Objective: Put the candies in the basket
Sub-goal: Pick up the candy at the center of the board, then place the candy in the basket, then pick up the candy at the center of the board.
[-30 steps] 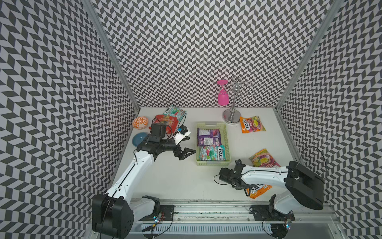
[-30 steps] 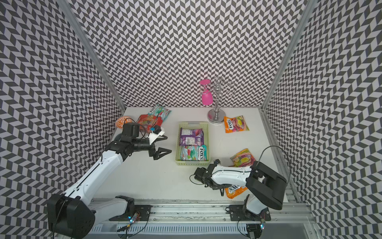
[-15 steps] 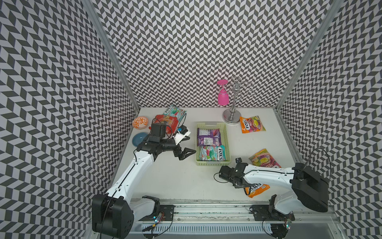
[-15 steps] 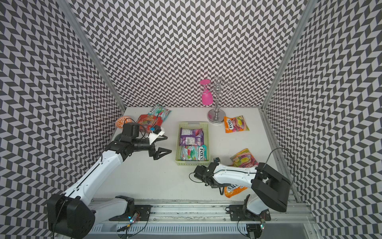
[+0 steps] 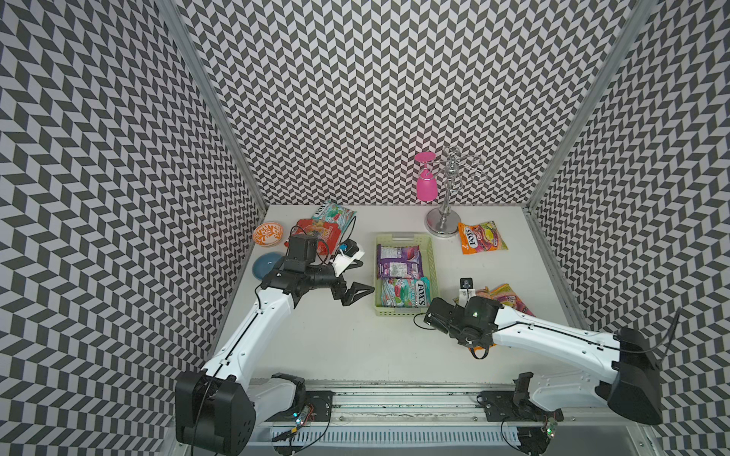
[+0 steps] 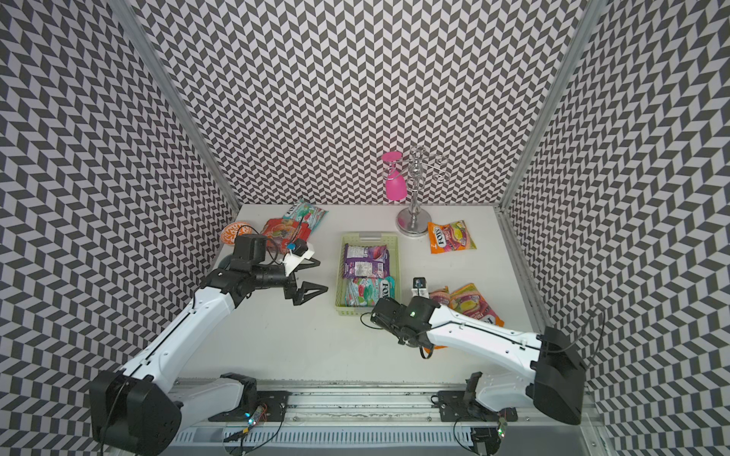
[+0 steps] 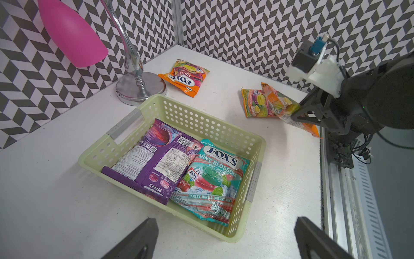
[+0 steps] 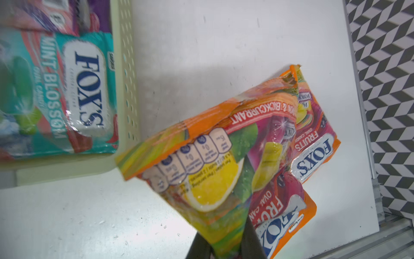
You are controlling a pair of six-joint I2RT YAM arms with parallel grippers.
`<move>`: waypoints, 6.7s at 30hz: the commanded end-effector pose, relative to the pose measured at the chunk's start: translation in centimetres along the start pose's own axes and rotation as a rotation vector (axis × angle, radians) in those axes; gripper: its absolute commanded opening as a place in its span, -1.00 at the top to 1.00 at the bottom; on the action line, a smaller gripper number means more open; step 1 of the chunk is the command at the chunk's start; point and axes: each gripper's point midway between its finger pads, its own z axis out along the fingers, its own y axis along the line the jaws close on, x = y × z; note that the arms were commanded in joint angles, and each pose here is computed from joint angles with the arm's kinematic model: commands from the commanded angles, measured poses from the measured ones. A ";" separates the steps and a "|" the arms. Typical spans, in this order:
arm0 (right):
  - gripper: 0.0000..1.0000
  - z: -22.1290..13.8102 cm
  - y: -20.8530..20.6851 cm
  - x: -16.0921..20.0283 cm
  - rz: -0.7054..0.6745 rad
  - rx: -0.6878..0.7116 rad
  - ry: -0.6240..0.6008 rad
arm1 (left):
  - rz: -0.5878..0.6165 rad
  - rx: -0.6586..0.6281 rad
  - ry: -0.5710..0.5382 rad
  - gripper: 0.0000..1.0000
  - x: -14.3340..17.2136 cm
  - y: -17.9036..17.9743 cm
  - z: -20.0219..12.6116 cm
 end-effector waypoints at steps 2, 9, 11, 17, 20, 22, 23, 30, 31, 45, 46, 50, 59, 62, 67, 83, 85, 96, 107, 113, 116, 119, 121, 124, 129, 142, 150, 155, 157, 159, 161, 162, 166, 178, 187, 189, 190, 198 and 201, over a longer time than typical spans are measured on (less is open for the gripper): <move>1.00 -1.7 -0.2 -4.9 -0.080 -0.024 -0.138 | 0.021 -0.004 -0.017 -0.99 -0.9 -0.4 -0.7; 1.00 -5.3 3.1 -10.5 -0.261 -0.168 -0.329 | 0.023 -0.022 -0.015 -0.98 -0.9 -0.3 -1.1; 1.00 -5.7 3.8 -11.3 -0.338 -0.182 -0.372 | 0.029 -0.029 -0.017 -0.99 -0.9 -0.3 -1.2; 1.00 -7.2 6.5 -13.4 -0.541 -0.226 -0.479 | 0.031 -0.090 -0.012 -0.99 -1.0 0.8 -1.9; 1.00 -7.6 8.7 -13.6 -0.653 -0.292 -0.518 | 0.033 -0.115 -0.018 -0.99 -1.0 1.2 -2.3; 1.00 -7.7 10.3 -13.2 -0.736 -0.340 -0.526 | 0.027 -0.128 -0.015 -0.98 -1.1 1.5 -2.5; 1.00 -7.8 10.8 -13.2 -0.760 -0.348 -0.531 | 0.021 -0.135 -0.016 -0.98 -1.2 1.6 -2.8; 1.00 -7.8 15.0 -12.1 -0.903 -0.403 -0.569 | 0.013 -0.150 -0.027 -0.99 -1.3 1.9 -3.4; 1.00 -7.3 15.4 -11.9 -0.933 -0.382 -0.559 | 0.013 -0.159 -0.026 -0.98 -1.4 2.0 -3.5; 1.00 -3.1 19.7 -8.2 -1.159 -0.384 -0.440 | 0.014 -0.189 -0.032 -0.98 -1.6 2.3 -3.9; 1.00 -2.9 20.0 -7.8 -1.167 -0.398 -0.431 | 0.017 -0.190 -0.033 -0.98 -1.6 2.3 -3.9; 1.00 -2.2 20.9 -6.8 -1.188 -0.430 -0.390 | 0.014 -0.183 -0.040 -0.98 -1.6 2.3 -3.8; 0.97 -0.2 21.5 -6.5 -1.178 -0.414 -0.344 | 0.011 -0.182 -0.036 -0.98 -1.7 2.3 -3.8; 0.97 0.3 21.2 -7.0 -1.141 -0.418 -0.329 | 0.011 -0.169 -0.043 -0.98 -1.6 2.0 -3.6; 0.80 0.3 20.7 -7.0 -1.125 -0.409 -0.330 | 0.006 -0.172 -0.037 -0.99 -1.7 2.2 -3.6; -0.03 -5.2 19.3 -12.0 -0.809 -0.648 -0.365 | -0.006 -0.159 -0.040 -0.98 -1.3 2.4 -3.3; -0.03 -4.7 19.5 -12.8 -0.714 -0.677 -0.301 | -0.006 -0.160 -0.039 -0.98 -1.2 2.4 -3.2; -0.06 -0.6 18.6 -10.4 -0.334 -0.718 0.014 | -0.010 -0.173 -0.035 -0.99 -1.5 2.7 -3.4; -0.35 2.3 18.5 -7.0 -0.335 -0.614 0.115 | -0.022 -0.160 -0.040 -0.99 -1.3 2.9 -3.0; -0.39 3.2 19.3 -5.9 -0.371 -0.572 0.124 | -0.024 -0.154 -0.043 -0.98 -1.3 2.9 -3.0; -0.39 4.6 19.6 -5.0 -0.387 -0.538 0.147 | -0.028 -0.161 -0.037 -0.99 -1.5 3.0 -3.1; -0.39 6.2 19.9 -3.9 -0.399 -0.511 0.163 | -0.025 -0.158 -0.042 -0.98 -1.5 2.9 -3.1; -0.39 7.3 19.9 -3.1 -0.414 -0.484 0.178 | -0.022 -0.159 -0.045 -0.99 -1.5 2.8 -3.1; -0.37 8.4 19.5 -1.8 -0.430 -0.447 0.212 | -0.024 -0.171 -0.037 -0.98 -1.7 2.9 -3.3; -0.36 6.4 19.2 -3.3 -0.440 -0.450 0.175 | -0.025 -0.164 -0.042 -0.98 -1.4 2.9 -3.2; -0.36 5.9 21.2 -8.7 -0.369 -0.504 0.094 | -0.022 -0.168 -0.052 -0.99 -1.6 2.8 -3.3; -0.33 8.2 22.4 -7.5 -0.362 -0.496 0.124 | -0.020 -0.237 -0.040 -0.99 -2.3 4.1 -3.9; -0.33 6.6 22.1 -8.1 -0.345 -0.527 0.116 | -0.031 -0.370 -0.021 -0.98 -3.5 6.7 -4.9; -0.32 5.5 21.3 -8.9 -0.338 -0.521 0.092 | -0.047 -0.435 -0.013 -0.99 -3.9 8.4 -5.2; -0.32 4.3 20.1 -9.9 -0.320 -0.516 0.062 | -0.073 -0.481 0.008 -0.99 -4.2 10.1 -5.3; -0.33 3.1 18.7 -10.7 -0.285 -0.538 0.035 | -0.101 -0.511 0.039 -0.98 -4.2 11.8 -4.9; -0.33 2.7 18.2 -10.9 -0.271 -0.551 0.025 | -0.105 -0.526 0.053 -0.98 -4.1 12.5 -4.7; -0.33 1.3 15.4 -12.1 -0.229 -0.550 -0.020 | -0.096 -0.622 0.119 -0.96 -3.8 15.7 -3.5; -0.53 -0.2 7.3 -13.0 -0.128 -0.498 -0.150 | -0.071 -0.729 0.359 -0.86 -1.4 23.0 1.7; -0.89 -0.1 2.8 -12.5 -0.075 -0.487 -0.244 | -0.057 -0.784 0.503 -0.79 2.1 27.9 4.5; -0.92 0.1 1.7 -12.6 -0.060 -0.469 -0.268 | -0.052 -0.809 0.530 -0.75 2.6 29.1 4.9; -0.93 0.2 1.4 -12.6 -0.057 -0.465 -0.284 | -0.054 -0.817 0.536 -0.74 2.8 29.6 5.2; -0.99 0.5 -1.1 -12.3 -0.028 -0.428 -0.415 | -0.051 -0.859 0.572 -0.62 3.5 33.7 7.7; -0.99 -0.3 -1.4 -12.7 -0.016 -0.447 -0.465 | -0.050 -0.884 0.607 -0.60 4.6 35.1 8.6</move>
